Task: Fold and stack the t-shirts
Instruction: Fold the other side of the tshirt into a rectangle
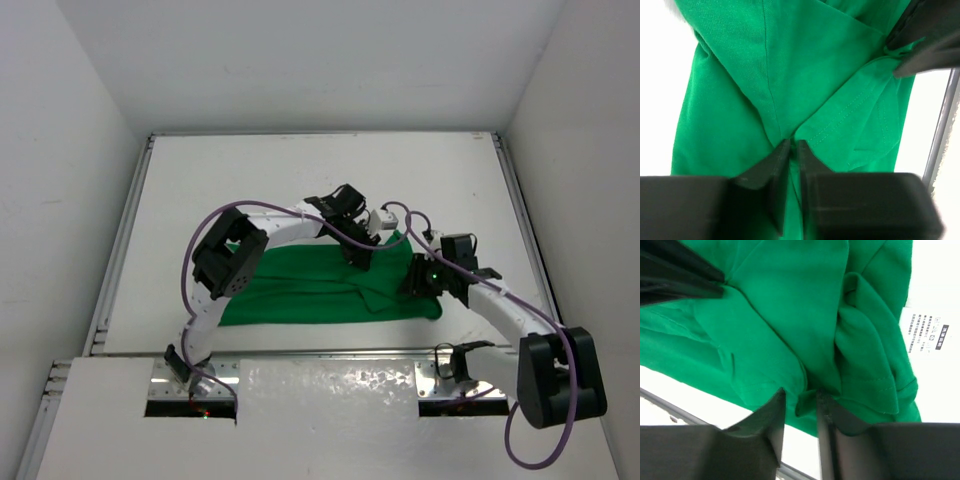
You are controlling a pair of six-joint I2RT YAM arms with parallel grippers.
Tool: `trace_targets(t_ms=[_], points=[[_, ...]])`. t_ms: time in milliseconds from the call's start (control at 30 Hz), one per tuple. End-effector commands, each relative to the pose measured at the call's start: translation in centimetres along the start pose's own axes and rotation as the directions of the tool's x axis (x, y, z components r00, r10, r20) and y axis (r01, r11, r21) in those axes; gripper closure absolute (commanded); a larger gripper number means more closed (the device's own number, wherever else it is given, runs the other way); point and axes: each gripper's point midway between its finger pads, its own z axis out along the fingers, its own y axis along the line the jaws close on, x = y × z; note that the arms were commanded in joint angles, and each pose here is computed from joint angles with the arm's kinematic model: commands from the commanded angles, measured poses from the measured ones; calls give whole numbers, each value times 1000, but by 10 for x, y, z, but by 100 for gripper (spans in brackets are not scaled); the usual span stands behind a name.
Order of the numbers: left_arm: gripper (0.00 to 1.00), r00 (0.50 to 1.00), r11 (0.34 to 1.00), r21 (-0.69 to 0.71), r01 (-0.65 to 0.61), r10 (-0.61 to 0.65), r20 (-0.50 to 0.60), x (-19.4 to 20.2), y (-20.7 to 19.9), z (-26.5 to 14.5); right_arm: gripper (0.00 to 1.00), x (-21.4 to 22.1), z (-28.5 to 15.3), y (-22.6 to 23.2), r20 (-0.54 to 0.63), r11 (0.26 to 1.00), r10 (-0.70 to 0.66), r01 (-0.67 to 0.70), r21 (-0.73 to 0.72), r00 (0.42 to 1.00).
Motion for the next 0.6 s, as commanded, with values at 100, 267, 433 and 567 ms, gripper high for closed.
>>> trace_targets(t_ms=[100,267,433,567], points=[[97,998,998,41,-37,34,53,-24,-13,-5,85,-11,4,-6,23,999,-9,9,35,1000],[98,995,998,38,-56,53,79,-35,-17,-13,90,-8,6,-11,4,998,-3,3,63,1000],[100,995,997,40,-63,59,80,-36,-20,-16,100,-10,6,-18,10,995,-6,5,98,1000],[100,991,993,70,-95,88,97,-41,-31,-26,100,-24,-7,-11,26,993,-47,44,106,999]])
